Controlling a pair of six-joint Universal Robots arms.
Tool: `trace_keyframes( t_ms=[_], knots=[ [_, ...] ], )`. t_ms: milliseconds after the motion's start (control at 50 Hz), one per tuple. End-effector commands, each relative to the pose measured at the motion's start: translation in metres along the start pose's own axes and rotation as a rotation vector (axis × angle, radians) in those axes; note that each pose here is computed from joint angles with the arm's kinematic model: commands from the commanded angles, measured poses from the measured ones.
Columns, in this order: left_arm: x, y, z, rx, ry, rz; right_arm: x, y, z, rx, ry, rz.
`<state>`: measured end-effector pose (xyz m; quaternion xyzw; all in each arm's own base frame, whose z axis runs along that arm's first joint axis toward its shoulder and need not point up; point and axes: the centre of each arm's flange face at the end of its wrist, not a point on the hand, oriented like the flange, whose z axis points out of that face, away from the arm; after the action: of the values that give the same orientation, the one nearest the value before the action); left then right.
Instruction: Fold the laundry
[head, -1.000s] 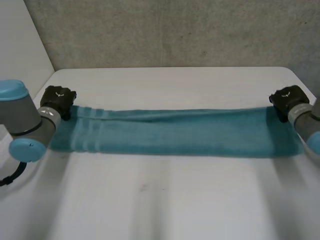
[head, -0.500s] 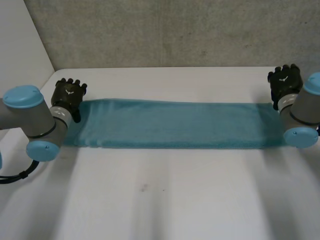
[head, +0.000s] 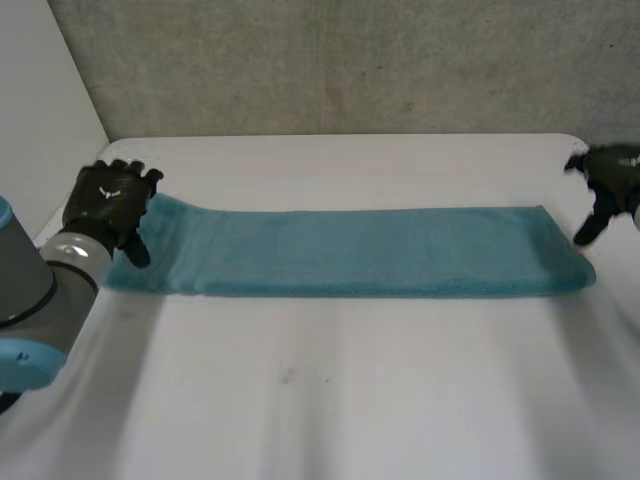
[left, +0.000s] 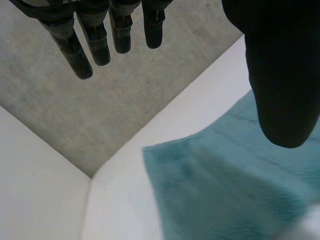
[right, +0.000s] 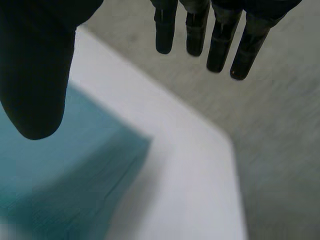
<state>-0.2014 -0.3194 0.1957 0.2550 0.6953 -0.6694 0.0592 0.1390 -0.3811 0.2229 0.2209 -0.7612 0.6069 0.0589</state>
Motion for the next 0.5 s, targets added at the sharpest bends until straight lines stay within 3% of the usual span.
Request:
trace_keyframes(
  t_ms=[20, 140, 500],
  knots=[
    [0.011, 0.010, -0.014, -0.041, 0.029, -0.211, -0.003, 0.041, -0.005, -0.168, -0.080, 0.049],
    [0.012, 0.014, -0.013, -0.052, 0.030, -0.231, -0.007, 0.075, 0.017, -0.125, -0.105, 0.053],
    [0.012, 0.018, -0.014, -0.045, 0.023, -0.231, -0.005, 0.098, 0.037, -0.115, -0.081, 0.003]
  ],
)
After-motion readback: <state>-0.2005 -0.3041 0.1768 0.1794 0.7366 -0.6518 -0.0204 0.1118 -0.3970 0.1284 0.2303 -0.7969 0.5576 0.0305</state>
